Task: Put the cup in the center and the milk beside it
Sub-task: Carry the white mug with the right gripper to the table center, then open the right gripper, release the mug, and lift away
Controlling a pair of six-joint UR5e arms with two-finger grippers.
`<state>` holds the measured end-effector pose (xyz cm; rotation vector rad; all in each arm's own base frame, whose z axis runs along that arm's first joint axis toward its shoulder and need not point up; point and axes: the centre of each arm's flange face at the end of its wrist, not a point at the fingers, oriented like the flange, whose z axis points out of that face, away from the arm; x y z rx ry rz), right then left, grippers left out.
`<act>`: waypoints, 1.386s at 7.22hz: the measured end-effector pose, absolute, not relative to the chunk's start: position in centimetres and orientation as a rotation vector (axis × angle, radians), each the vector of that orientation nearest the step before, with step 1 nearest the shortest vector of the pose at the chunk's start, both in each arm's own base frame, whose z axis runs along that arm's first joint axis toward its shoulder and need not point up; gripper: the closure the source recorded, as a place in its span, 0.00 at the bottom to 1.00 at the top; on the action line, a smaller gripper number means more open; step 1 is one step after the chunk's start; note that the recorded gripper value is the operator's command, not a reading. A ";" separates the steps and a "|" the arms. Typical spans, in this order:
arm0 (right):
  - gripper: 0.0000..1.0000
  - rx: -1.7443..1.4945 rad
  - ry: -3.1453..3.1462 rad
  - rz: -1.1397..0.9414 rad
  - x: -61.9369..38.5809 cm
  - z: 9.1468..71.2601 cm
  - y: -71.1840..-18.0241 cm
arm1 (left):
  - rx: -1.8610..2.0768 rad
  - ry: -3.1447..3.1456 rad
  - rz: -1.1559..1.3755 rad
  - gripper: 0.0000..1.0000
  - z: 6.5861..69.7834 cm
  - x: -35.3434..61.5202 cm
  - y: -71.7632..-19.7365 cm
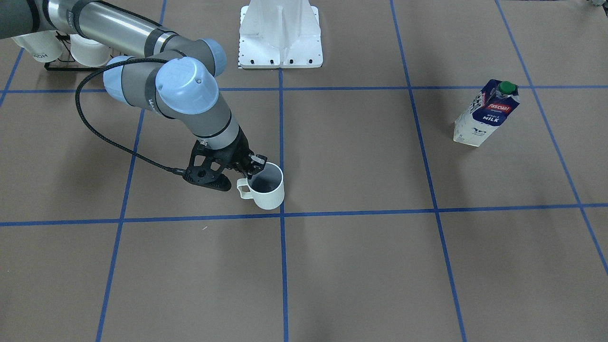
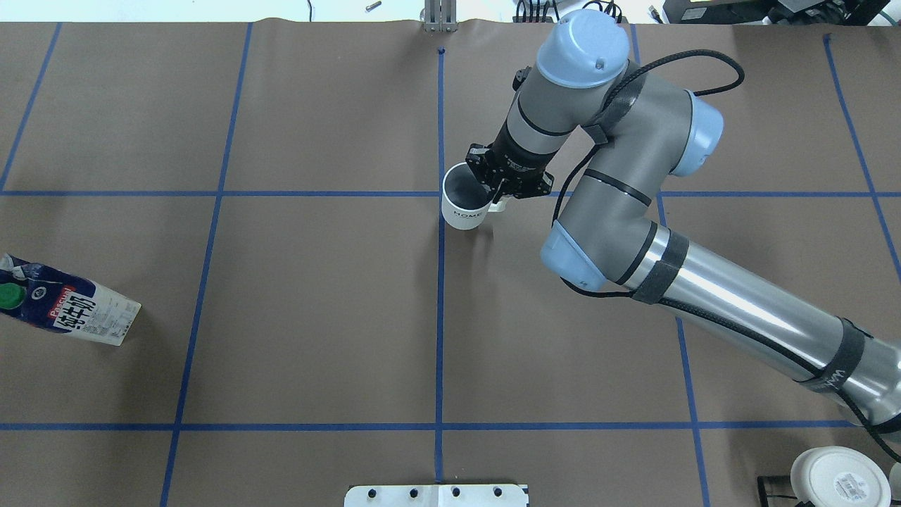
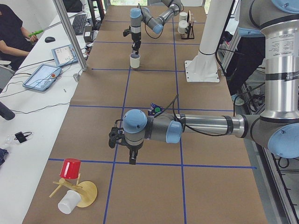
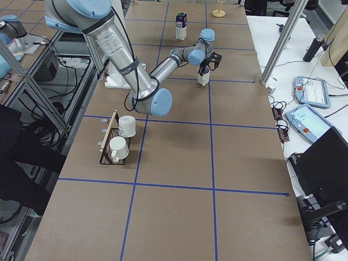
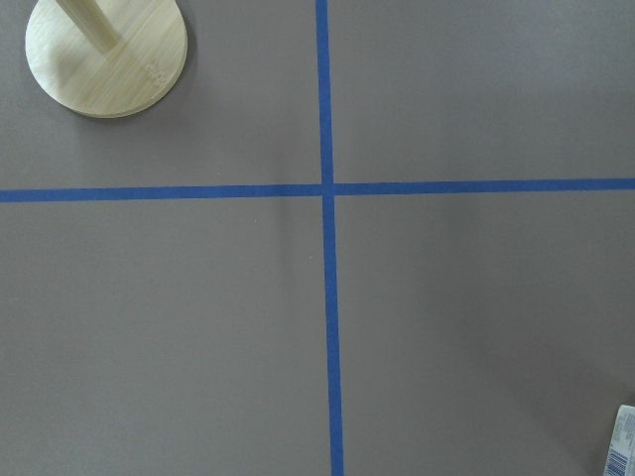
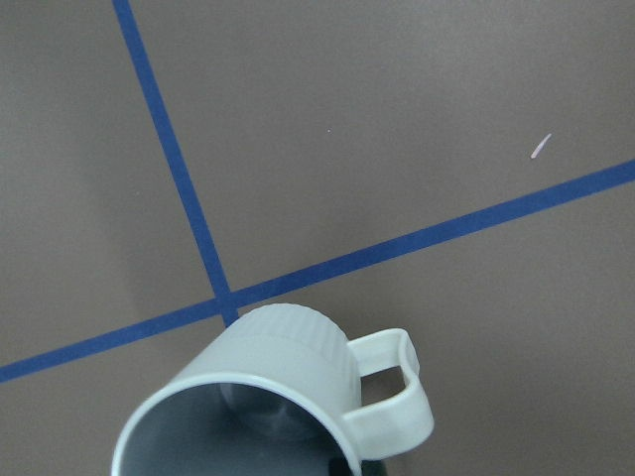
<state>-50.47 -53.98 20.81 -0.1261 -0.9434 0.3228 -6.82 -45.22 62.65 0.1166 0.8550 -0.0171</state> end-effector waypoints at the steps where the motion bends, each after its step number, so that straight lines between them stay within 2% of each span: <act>1: 0.01 -0.125 -0.940 0.322 -50.8 20.9 -54.0 | 0.116 0.855 -0.017 0.01 62.7 -6.8 -45.3; 5: 0.00 -0.116 -0.967 0.324 -49.8 19.7 -54.1 | 0.122 0.868 -0.046 0.02 61.2 -6.8 -45.9; 8: 0.00 -0.142 -1.023 0.354 -43.0 19.4 -55.9 | 0.112 0.957 -0.187 0.02 53.0 -4.8 -47.1; 10: 0.00 -0.146 -1.025 0.377 -39.0 22.2 -55.6 | 0.134 0.988 -0.115 0.02 46.1 0.4 -46.0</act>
